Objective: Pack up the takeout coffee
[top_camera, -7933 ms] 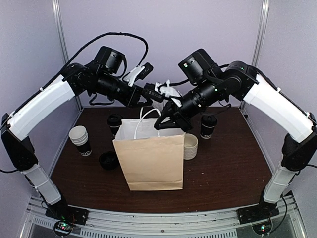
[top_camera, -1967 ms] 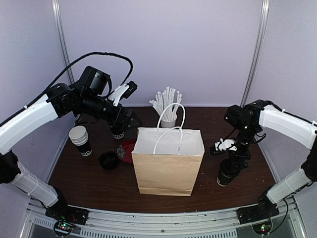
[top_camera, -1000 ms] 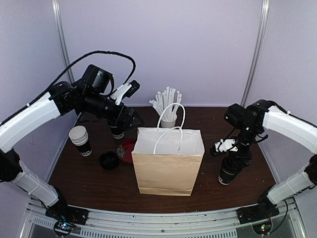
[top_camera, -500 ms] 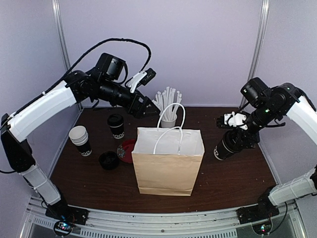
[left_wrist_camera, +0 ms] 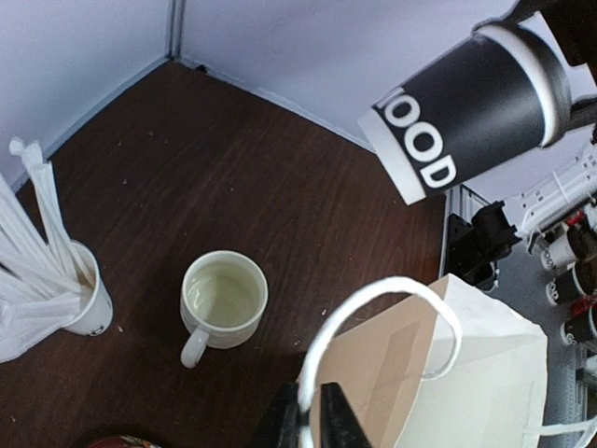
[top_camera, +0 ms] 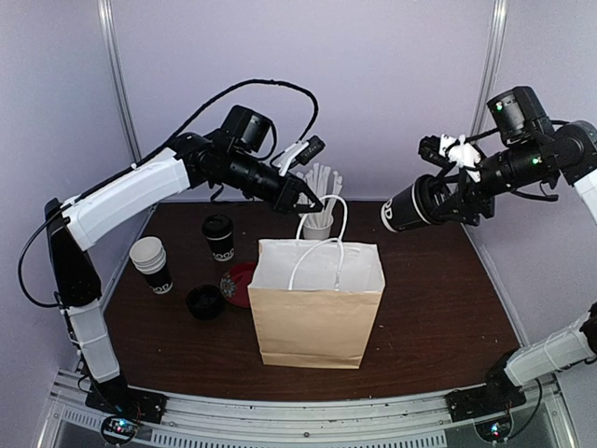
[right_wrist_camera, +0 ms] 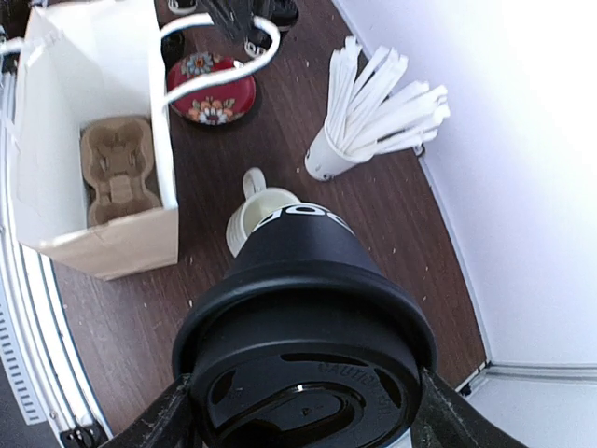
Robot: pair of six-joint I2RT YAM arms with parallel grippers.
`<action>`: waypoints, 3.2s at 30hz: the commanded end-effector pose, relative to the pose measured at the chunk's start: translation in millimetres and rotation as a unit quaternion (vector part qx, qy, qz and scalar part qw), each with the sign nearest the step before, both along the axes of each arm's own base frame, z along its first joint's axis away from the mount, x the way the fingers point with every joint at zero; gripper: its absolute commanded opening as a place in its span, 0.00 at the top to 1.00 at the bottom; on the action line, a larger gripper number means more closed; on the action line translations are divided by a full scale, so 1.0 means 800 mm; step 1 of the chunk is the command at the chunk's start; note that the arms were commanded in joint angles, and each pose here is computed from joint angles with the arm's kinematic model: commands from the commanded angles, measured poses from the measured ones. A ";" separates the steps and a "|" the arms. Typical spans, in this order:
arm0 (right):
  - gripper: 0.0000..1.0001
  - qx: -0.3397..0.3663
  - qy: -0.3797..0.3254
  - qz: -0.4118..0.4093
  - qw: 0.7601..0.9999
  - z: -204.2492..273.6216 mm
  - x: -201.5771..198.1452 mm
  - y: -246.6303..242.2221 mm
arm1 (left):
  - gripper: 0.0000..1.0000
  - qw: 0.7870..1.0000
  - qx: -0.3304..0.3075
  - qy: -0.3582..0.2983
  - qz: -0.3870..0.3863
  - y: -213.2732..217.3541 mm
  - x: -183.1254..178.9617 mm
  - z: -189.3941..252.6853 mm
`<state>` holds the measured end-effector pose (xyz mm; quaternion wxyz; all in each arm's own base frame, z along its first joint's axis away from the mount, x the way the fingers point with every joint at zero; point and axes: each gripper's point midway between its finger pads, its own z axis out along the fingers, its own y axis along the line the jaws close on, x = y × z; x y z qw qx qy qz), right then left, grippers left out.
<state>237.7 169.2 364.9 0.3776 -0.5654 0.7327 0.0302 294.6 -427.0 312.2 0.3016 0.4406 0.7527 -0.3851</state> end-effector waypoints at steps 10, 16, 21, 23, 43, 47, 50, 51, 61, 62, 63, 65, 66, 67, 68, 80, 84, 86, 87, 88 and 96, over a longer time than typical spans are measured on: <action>0.40 0.162 0.010 0.172 0.972 0.117 -0.059 0.079 | 1.00 0.996 -0.070 -0.041 0.028 0.039 -0.027 0.088; 0.40 0.136 0.041 0.223 0.964 0.094 -0.081 0.118 | 1.00 0.996 -0.081 -0.030 0.038 0.043 -0.039 0.092; 0.41 0.087 0.044 0.236 0.967 0.059 -0.085 0.138 | 1.00 0.996 -0.075 -0.016 0.043 0.044 -0.041 0.080; 0.42 0.061 0.035 0.234 0.970 0.045 -0.083 0.143 | 1.00 0.996 -0.075 -0.012 0.039 0.042 -0.043 0.079; 0.43 -0.106 -0.072 0.244 0.961 -0.015 -0.073 0.199 | 0.70 0.996 -0.080 -0.002 0.027 0.043 -0.078 0.087; 0.43 -0.166 -0.110 0.263 0.944 -0.037 -0.087 0.210 | 0.46 0.997 -0.063 -0.019 0.038 0.059 -0.088 0.091; 0.44 -0.205 -0.128 0.291 0.926 -0.056 -0.109 0.215 | 0.19 0.996 -0.072 -0.041 0.037 0.079 -0.102 0.109; 0.44 -0.218 -0.135 0.298 0.920 -0.062 -0.114 0.215 | 0.13 0.995 -0.076 -0.050 0.037 0.086 -0.107 0.114; 0.45 -0.287 -0.205 0.313 0.882 -0.085 -0.130 0.216 | 0.02 0.975 0.000 -0.100 0.199 0.156 -0.017 0.037; 0.45 -0.290 -0.215 0.309 0.880 -0.087 -0.127 0.216 | 0.02 0.974 0.020 -0.072 0.214 0.156 0.002 0.006; 0.45 -0.297 -0.220 0.308 0.877 -0.091 -0.126 0.214 | 0.03 0.973 0.036 -0.052 0.223 0.156 0.015 -0.016; 0.45 -0.315 -0.228 0.305 0.869 -0.104 -0.124 0.210 | 0.05 0.971 0.065 -0.030 0.228 0.151 0.032 -0.050; 0.46 -0.319 -0.230 0.306 0.867 -0.108 -0.125 0.209 | 0.06 0.972 0.070 -0.024 0.224 0.145 0.036 -0.063; 0.46 -0.324 -0.229 0.307 0.865 -0.113 -0.126 0.207 | 0.07 0.972 0.075 -0.020 0.220 0.140 0.041 -0.075; 0.46 -0.329 -0.228 0.310 0.862 -0.117 -0.128 0.205 | 0.07 0.972 0.081 -0.017 0.219 0.137 0.046 -0.087; 0.46 -0.324 -0.212 0.339 0.857 -0.137 -0.161 0.196 | 0.15 0.976 0.112 0.040 0.182 0.109 0.057 -0.171; 0.47 -0.287 -0.193 0.333 0.877 -0.130 -0.170 0.201 | 0.15 0.978 0.105 0.052 0.171 0.105 0.051 -0.178; 0.47 -0.283 -0.202 0.328 0.879 -0.133 -0.167 0.205 | 0.15 0.978 0.111 0.058 0.168 0.105 0.049 -0.184; 0.46 -0.280 -0.206 0.326 0.879 -0.136 -0.166 0.207 | 0.15 0.978 0.113 0.061 0.166 0.105 0.048 -0.186; 0.46 -0.279 -0.207 0.324 0.880 -0.139 -0.165 0.209 | 0.16 0.978 0.114 0.065 0.164 0.104 0.047 -0.188; 0.47 -0.295 -0.248 0.292 0.875 -0.148 -0.145 0.216 | 0.23 0.980 0.106 0.109 0.127 0.089 0.032 -0.204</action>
